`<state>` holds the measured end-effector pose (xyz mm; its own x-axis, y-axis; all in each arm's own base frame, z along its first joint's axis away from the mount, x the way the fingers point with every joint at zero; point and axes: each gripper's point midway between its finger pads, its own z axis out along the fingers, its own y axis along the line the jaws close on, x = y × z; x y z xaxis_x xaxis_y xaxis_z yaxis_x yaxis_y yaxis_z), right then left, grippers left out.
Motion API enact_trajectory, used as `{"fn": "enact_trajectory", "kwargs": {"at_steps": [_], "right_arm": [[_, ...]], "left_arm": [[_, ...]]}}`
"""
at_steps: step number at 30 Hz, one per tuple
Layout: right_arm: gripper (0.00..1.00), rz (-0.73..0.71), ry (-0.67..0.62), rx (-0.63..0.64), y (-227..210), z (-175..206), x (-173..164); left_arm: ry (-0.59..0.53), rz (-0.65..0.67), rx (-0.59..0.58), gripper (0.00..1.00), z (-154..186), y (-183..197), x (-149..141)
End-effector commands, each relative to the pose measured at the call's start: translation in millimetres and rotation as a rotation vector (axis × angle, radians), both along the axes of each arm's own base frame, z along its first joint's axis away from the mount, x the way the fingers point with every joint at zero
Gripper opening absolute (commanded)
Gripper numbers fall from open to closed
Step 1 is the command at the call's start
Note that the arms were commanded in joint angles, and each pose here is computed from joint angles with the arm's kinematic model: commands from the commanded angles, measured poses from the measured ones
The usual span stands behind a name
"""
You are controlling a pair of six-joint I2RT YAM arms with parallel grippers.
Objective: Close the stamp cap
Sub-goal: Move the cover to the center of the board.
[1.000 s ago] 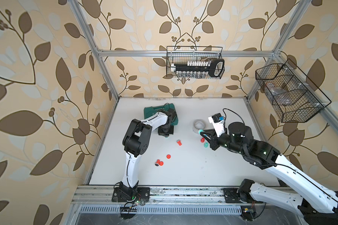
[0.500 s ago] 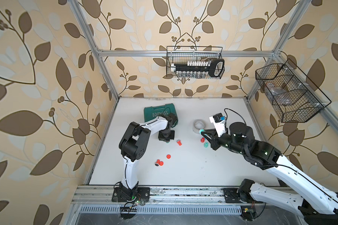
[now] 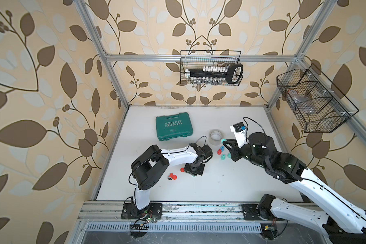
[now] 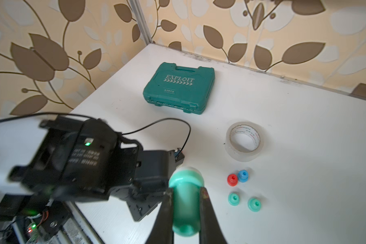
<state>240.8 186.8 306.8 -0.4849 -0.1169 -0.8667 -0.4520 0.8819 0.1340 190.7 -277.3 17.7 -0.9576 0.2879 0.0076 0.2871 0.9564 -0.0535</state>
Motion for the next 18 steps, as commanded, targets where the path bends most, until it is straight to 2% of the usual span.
{"fn": "enact_trajectory", "kwargs": {"at_steps": [1,6,9,13,18], "right_arm": [[0.00,-0.121,-0.041,-0.054,-29.8,12.0,4.7],[0.00,-0.160,-0.046,-0.044,-40.5,13.5,5.4],[0.00,-0.168,-0.030,-0.050,-41.6,11.3,5.4],[0.00,-0.163,0.021,-0.055,-38.9,4.9,3.4],[0.00,-0.126,0.123,-0.025,-25.8,-9.4,-2.6]], "left_arm": [[0.032,0.002,-0.020,0.00,3.4,-14.2,-24.7],[-0.017,-0.020,-0.030,0.00,20.0,-18.8,-21.9],[-0.073,-0.038,-0.030,0.02,45.1,-21.3,-11.1],[-0.142,-0.051,-0.067,0.04,81.6,-25.5,1.7],[-0.169,0.007,-0.125,0.04,107.8,-5.9,19.5]]}}
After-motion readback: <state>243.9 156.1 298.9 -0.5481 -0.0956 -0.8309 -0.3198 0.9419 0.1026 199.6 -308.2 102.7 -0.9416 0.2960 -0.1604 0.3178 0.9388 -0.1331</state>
